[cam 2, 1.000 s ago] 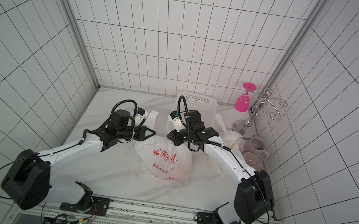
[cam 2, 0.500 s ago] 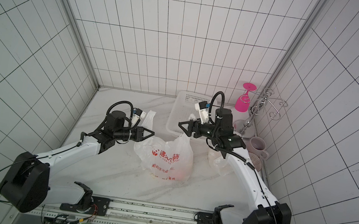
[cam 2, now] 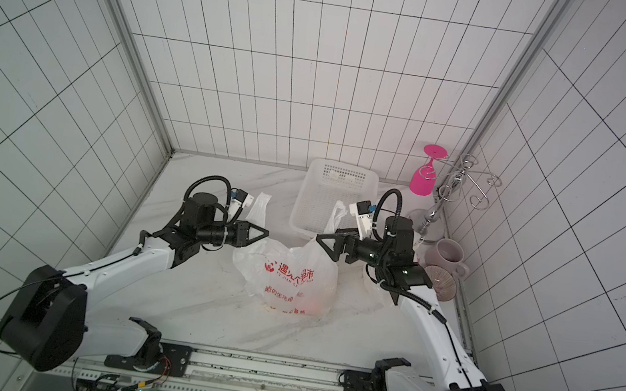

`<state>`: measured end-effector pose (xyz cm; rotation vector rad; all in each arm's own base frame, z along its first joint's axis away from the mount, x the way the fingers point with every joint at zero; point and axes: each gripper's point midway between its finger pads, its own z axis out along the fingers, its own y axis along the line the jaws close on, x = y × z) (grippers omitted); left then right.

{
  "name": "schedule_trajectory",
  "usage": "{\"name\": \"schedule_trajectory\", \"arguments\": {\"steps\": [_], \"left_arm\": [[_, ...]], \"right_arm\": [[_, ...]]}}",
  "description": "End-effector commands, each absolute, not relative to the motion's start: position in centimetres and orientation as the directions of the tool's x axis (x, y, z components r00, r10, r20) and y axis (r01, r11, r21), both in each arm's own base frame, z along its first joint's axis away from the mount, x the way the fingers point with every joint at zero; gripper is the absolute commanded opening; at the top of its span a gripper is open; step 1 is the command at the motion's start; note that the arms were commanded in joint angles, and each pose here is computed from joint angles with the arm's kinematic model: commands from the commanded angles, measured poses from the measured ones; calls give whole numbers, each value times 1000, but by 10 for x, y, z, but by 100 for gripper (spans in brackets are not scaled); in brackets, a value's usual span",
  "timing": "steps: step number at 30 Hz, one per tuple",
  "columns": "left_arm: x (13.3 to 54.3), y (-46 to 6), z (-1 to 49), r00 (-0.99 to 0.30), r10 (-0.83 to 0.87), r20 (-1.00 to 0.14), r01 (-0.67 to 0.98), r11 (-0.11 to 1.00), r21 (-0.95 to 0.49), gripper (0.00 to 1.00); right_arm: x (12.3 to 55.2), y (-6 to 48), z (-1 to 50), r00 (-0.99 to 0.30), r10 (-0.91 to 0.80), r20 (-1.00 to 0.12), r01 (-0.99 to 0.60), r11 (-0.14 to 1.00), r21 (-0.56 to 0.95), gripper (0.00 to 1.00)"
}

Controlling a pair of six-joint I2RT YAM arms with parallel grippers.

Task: Place the peach into a plastic bag & tie a knot
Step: Cross the plastic bag at the center of the board.

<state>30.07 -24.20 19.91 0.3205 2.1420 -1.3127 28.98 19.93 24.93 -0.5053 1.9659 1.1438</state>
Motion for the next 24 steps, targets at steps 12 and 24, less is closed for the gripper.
{"name": "schedule_trajectory", "arguments": {"steps": [12, 24], "left_arm": [[304, -244, 220, -764, -103, -637, 530, 462, -711, 0], [309, -242, 228, -760, -10, -649, 538, 550, -639, 0]], "right_arm": [[291, 201, 226, -577, 135, -806, -683, 462, 566, 74], [295, 193, 246, -509, 128, -851, -685, 539, 490, 5]]}}
